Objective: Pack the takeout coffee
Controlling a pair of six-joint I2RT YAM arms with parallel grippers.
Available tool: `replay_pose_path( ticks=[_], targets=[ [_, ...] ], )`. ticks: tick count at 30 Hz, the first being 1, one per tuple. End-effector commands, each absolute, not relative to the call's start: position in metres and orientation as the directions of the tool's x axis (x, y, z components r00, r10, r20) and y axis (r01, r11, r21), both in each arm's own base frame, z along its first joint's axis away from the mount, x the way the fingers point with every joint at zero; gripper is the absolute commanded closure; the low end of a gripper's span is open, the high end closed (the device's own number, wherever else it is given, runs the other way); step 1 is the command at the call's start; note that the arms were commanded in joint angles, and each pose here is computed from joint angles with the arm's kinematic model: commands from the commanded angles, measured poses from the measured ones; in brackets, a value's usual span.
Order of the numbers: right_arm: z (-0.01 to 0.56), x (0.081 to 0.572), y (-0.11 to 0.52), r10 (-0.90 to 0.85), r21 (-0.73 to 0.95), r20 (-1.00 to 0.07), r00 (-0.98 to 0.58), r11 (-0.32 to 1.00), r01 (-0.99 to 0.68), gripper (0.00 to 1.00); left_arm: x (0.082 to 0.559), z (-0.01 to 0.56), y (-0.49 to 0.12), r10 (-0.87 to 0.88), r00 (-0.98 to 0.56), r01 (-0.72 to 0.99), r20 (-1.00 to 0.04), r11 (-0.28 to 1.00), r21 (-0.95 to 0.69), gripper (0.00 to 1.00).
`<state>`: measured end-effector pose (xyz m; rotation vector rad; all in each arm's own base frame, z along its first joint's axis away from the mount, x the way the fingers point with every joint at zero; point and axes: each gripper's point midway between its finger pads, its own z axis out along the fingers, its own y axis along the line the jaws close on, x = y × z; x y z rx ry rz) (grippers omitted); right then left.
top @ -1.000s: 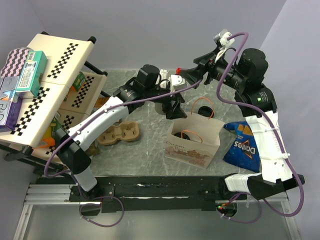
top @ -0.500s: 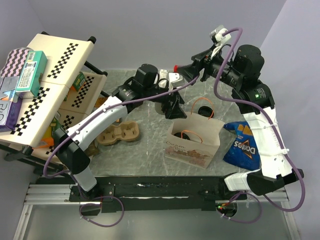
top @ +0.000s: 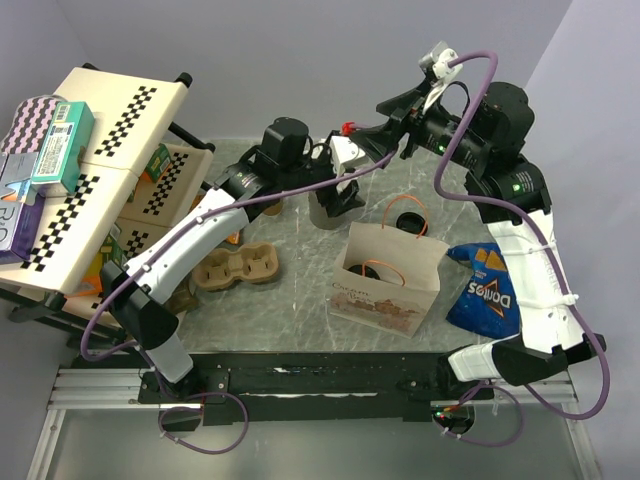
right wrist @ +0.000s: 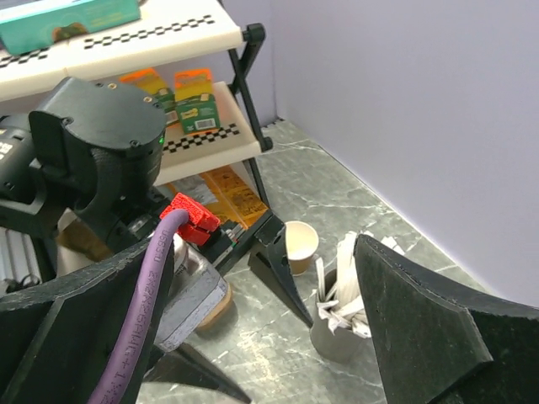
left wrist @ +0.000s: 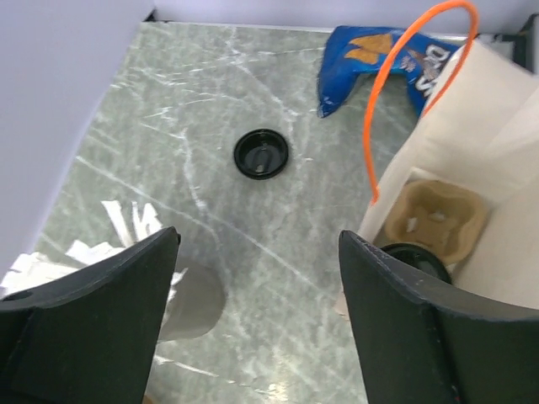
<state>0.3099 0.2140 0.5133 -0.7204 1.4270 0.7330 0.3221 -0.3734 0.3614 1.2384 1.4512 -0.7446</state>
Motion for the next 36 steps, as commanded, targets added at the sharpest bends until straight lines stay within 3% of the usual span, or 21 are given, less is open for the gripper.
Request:
replay_pose_path(
  ticks=[1, 11, 15, 18, 21, 22, 25, 31, 36],
  targets=[
    [0.484, 0.264, 0.2, -0.041, 0.092, -0.991, -0.127, 0.477, -0.874, 0.06, 0.348, 0.538, -0.27, 0.005, 0.292, 0.738, -0.956, 0.635, 0.229, 0.21],
    [0.463, 0.23, 0.217, -0.041, 0.207, -0.973, -0.225, 0.259, -0.943, 0.03, 0.369, 0.522, -0.261, 0.275, 0.443, 0.513, -0.853, 0.702, 0.493, 0.25],
    [0.454, 0.258, 0.2, -0.073, 0.127, -0.981, -0.181, 0.467, -0.875, 0.04, 0.377, 0.525, -0.253, 0.403, 0.453, 0.361, -0.795, 0.733, 0.577, 0.23],
    [0.445, 0.264, 0.193, -0.093, 0.121, -0.976, -0.198, 0.526, -0.842, 0.04, 0.378, 0.533, -0.248, 0.453, 0.46, 0.303, -0.763, 0.728, 0.615, 0.23],
    [0.437, 0.27, 0.185, -0.101, 0.121, -0.97, -0.22, 0.586, -0.801, 0.05, 0.379, 0.529, -0.248, 0.49, 0.461, 0.289, -0.74, 0.706, 0.647, 0.37],
    [0.432, 0.274, 0.182, -0.105, 0.119, -0.968, -0.23, 0.612, -0.782, 0.05, 0.374, 0.532, -0.245, 0.489, 0.472, 0.283, -0.734, 0.705, 0.651, 0.65],
    [0.43, 0.274, 0.179, -0.106, 0.115, -0.967, -0.231, 0.627, -0.77, 0.05, 0.37, 0.524, -0.245, 0.494, 0.482, 0.292, -0.724, 0.688, 0.664, 0.99],
    [0.435, 0.26, 0.188, -0.098, 0.122, -0.973, -0.211, 0.553, -0.824, 0.04, 0.372, 0.506, -0.249, 0.523, 0.465, 0.308, -0.714, 0.661, 0.685, 0.99],
    [0.446, 0.241, 0.211, -0.047, 0.208, -0.969, -0.244, 0.389, -0.898, 0.02, 0.38, 0.485, -0.262, 0.625, 0.453, 0.261, -0.635, 0.588, 0.765, 0.99]
  ],
)
